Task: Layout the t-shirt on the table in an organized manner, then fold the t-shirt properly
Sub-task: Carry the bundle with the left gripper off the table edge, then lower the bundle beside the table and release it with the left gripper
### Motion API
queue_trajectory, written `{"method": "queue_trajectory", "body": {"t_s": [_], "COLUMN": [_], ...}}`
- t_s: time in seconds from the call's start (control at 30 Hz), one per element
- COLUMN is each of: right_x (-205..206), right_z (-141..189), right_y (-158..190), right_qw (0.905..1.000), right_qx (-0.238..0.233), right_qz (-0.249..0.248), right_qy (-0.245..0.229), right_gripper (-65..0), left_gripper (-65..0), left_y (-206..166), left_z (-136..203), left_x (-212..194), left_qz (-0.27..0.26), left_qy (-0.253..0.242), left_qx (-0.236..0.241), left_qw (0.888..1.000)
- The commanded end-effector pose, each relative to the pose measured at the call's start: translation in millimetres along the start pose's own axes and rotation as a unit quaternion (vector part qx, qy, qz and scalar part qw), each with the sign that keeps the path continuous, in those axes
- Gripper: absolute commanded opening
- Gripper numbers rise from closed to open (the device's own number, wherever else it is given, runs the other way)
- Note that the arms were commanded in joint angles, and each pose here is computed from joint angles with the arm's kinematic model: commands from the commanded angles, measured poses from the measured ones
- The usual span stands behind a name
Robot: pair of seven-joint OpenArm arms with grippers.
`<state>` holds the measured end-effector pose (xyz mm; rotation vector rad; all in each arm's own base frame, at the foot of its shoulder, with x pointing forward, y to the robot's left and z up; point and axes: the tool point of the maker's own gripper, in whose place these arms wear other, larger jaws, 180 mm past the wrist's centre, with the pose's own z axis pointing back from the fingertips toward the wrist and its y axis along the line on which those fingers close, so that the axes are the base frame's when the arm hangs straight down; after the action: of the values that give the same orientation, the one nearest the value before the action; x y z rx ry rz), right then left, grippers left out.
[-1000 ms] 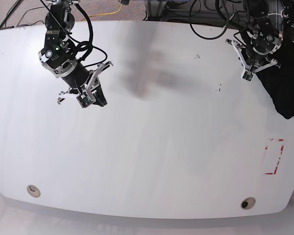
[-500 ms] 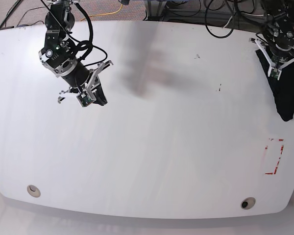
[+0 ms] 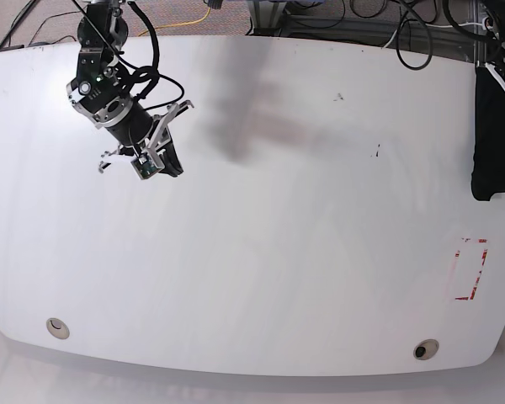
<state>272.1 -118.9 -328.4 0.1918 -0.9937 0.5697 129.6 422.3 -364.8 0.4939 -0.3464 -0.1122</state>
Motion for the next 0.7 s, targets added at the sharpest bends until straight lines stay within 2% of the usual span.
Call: {"method": "queue_trajectory", "body": {"t_s": [0.0,0.1,0.23,0.43,0.67], "right_x": [21.2,21.7,21.7,21.7,21.7], "right_z": [5.2,5.6,5.6,5.6,5.6], "right_y": [-2.5,-1.9,-1.9,-1.9,-1.9], "right_qw": [0.9993,0.9993,0.9993,0.9993,0.9993], "right_qx": [-0.003,-0.003,-0.003,-0.003,-0.003], "right_qz": [0.009,0.009,0.009,0.009,0.009], "right_qy": [-0.036,-0.037,-0.037,-0.037,-0.037], "right_gripper": [-62.1,-62.1,-62.1,-62.1,-62.1], "left_gripper": [-65.0,-65.0,-65.0,-65.0,-65.0], "left_y": [13.1,12.2,-13.5,-33.0,-48.7], "left_z": [9.2,17.8,20.3,19.9,6.9], "left_x": [19.5,29.9,44.1,90.8,112.6], "left_qz": [-0.006,-0.012,-0.022,-0.036,-0.04], "left_qy": [-0.029,-0.046,-0.065,-0.113,-0.123], "left_qx": [0.022,0.029,0.008,-0.01,-0.037], "left_qw": [0.999,0.998,0.998,0.993,0.991]}}
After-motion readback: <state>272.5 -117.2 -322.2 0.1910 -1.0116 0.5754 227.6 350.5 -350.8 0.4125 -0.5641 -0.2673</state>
